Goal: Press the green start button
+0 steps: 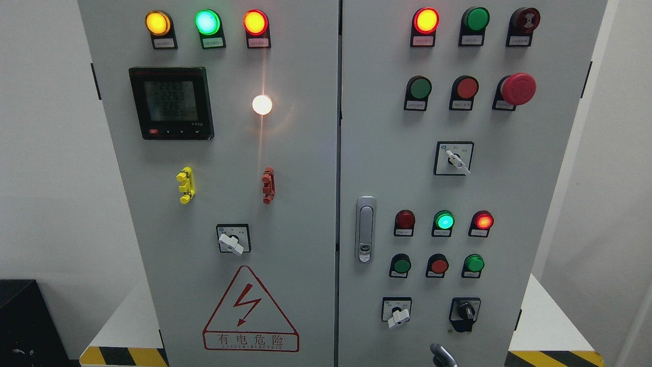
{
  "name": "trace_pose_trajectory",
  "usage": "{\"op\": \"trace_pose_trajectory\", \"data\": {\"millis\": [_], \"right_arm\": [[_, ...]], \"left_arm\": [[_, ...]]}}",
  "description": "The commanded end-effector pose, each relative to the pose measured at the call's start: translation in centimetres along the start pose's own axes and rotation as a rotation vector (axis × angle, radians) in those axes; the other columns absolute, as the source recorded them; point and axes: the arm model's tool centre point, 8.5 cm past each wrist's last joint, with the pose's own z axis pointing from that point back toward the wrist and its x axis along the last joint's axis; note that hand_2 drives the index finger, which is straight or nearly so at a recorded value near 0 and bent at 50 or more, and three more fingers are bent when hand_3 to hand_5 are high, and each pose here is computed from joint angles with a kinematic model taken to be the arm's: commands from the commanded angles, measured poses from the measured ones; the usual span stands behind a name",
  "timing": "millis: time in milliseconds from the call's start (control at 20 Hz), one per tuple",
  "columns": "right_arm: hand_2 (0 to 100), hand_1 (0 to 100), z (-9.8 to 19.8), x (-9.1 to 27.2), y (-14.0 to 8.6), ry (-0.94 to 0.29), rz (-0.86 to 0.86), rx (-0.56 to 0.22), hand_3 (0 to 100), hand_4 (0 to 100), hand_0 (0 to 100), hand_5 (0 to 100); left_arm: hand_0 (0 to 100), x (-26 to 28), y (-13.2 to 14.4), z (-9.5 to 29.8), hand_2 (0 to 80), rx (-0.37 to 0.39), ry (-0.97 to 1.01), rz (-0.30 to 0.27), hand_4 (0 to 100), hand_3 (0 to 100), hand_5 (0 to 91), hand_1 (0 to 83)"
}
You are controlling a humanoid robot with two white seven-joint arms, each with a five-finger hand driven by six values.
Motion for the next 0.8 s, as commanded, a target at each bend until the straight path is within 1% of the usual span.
{"op": "trace_pose_trajectory", "data": {"millis": [0,300,400,450,500,600,650,700,750], "right_arm": [[0,3,0.0,0.1,0.0,-0.006,-0.009,-0.002,0,0,0,0],[0,4,-0.2,0.7,-0.1,-0.024,-0.005,-0.003,0,0,0,0],[0,5,-0.3,1.2,-0.2,-0.04,0.002,-0.016,0,0,0,0],[0,6,-0.3,1.4,-0.2,-0.049,0.008,-0.021,0,0,0,0],[0,11,-0.4,1.9,-0.3,-0.063,0.015,-0.023,2,0,0,0],[0,20,-0.6,3.0,-0.3,-0.092,0.037,-0.021,8,2,0,0],[0,29,-0.7,3.3,-0.3,-0.099,0.062,-0.017,15,12,0,0],[0,30,-0.9,3.8,-0.2,-0.114,0.093,-0.016,17,15,0,0],[0,34,-1.1,4.1,-0.3,-0.122,0.118,-0.021,23,24,0,3]], "left_arm": [[12,2.4,-0.2,-0.1,0.0,-0.004,-0.05,-0.001,0,0,0.0,55.6],[12,2.4,-0.1,-0.1,0.0,-0.002,-0.05,-0.001,0,0,0.0,55.6],[12,2.4,-0.2,-0.1,0.0,-0.004,-0.05,-0.001,0,0,0.0,55.6],[12,2.4,-0.2,-0.1,0.0,-0.004,-0.05,-0.001,0,0,0.0,55.6],[12,2.4,-0.2,-0.1,0.0,-0.004,-0.05,-0.001,0,0,0.0,55.6],[12,2.4,-0.2,-0.1,0.0,-0.004,-0.05,-0.001,0,0,0.0,55.6],[12,2.4,-0.2,-0.1,0.0,-0.004,-0.05,-0.001,0,0,0.0,55.6],[12,2.4,-0.2,-0.1,0.0,-0.004,-0.05,-0.001,0,0,0.0,55.6],[12,2.4,-0.2,-0.1,0.0,-0.004,-0.05,-0.001,0,0,0.0,55.6]]}}
